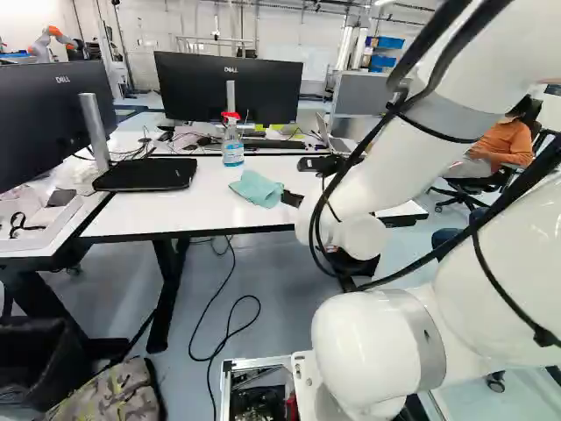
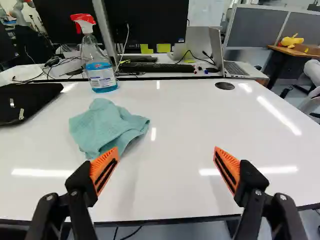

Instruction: Clean the table with the green towel

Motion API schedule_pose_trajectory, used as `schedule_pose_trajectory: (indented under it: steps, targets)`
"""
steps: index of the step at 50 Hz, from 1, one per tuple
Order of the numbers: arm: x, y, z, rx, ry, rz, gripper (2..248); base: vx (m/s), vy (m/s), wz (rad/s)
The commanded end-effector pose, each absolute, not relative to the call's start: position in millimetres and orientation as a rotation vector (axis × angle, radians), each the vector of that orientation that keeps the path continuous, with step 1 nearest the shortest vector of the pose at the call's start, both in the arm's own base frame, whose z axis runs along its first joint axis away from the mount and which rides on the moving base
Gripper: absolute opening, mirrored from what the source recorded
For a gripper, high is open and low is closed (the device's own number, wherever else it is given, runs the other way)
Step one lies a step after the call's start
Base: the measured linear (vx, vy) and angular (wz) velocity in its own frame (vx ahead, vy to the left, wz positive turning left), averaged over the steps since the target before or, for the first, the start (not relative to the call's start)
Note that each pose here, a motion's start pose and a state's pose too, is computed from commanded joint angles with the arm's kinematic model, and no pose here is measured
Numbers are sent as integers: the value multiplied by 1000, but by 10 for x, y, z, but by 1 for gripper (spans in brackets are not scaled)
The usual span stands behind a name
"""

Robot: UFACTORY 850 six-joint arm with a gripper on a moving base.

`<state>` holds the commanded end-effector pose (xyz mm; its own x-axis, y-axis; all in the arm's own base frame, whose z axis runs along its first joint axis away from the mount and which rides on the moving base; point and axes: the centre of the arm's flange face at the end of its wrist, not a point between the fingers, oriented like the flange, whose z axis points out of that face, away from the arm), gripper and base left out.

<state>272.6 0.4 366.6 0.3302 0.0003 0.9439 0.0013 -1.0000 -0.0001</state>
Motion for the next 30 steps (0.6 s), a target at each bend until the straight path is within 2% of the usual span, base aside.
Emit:
schedule_pose_trajectory:
  steps: [30]
  targets:
    - [2703, 0, 3656, -2558, 0, -1824, 247, 0, 0, 0]
